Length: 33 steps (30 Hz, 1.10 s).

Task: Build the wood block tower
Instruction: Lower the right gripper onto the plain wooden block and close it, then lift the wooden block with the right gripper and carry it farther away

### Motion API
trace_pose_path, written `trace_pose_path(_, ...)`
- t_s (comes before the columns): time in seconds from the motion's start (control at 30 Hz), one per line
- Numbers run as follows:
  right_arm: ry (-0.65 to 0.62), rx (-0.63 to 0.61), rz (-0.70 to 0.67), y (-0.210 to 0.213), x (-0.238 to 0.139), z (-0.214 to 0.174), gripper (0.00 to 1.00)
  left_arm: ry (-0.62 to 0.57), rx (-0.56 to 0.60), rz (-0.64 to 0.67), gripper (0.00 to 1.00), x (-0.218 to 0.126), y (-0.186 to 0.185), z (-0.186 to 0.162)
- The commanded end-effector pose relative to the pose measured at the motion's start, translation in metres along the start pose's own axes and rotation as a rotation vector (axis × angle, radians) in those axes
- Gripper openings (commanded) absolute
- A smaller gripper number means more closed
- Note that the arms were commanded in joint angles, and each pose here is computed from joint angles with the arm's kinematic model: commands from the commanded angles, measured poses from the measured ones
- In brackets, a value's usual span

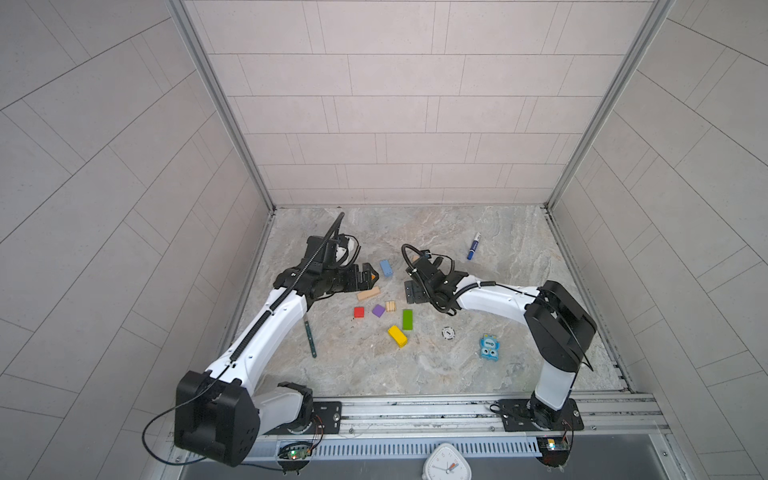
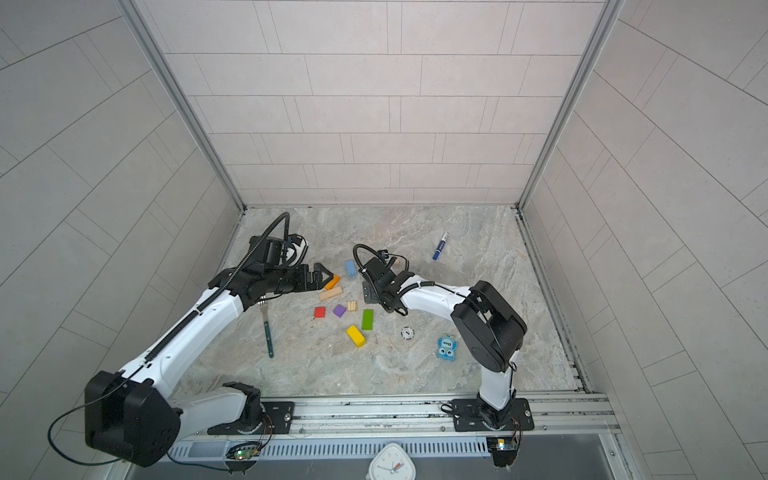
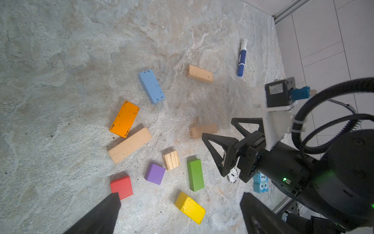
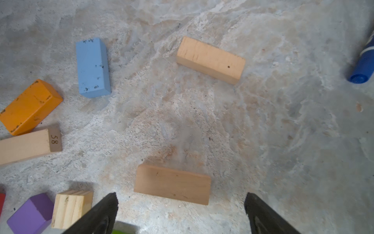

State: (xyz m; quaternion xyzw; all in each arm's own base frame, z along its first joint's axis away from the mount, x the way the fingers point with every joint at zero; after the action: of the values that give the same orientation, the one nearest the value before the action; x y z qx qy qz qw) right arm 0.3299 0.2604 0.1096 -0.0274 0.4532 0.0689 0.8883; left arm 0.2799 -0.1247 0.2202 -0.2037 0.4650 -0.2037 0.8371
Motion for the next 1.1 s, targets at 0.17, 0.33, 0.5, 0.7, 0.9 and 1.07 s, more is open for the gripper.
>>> trace_pose_path(0.17,0.014,0.071,-0.082,0.003,0.016,-0.004,0.99,-0.016,0.006,-0.003,0.99,-0.002,-0.001,-0.001)
trace_pose_path(0.33,0.032,0.080,-0.099,0.003,0.024,-0.010,0.99,-0.005,-0.002,0.001,0.99,0.001,0.001,-0.002)
trace_pose_path(0.5,0.046,0.081,-0.095,0.005,0.030,-0.016,0.97,-0.006,-0.001,0.011,0.99,0.001,0.002,-0.002)
trace_pose_path(0.7,0.055,0.079,-0.107,0.006,0.035,-0.021,0.91,-0.004,-0.002,0.010,0.99,0.001,0.002,-0.002)
trace_pose_path(0.9,0.064,0.078,-0.121,0.004,0.038,-0.026,0.87,-0.008,0.000,0.014,0.99,0.000,0.003,-0.002)
trace_pose_path(1.07,0.060,0.081,-0.127,0.002,0.037,-0.026,0.82,-0.009,0.001,0.016,0.99,0.000,0.003,-0.002)
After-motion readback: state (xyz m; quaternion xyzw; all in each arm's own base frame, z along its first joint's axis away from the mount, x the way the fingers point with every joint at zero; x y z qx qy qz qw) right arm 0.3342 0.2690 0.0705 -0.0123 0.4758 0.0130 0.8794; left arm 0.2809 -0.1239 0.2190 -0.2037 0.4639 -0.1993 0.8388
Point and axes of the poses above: each gripper's point midway between its finger pads, its own x axis out along the fingers, its own y axis along the line the jaws close on, z = x × y, the point moved 5 cm from there along -x, back along the fingers, and after that the axes turned 3 degrees about -x, right-handed, at the moved point
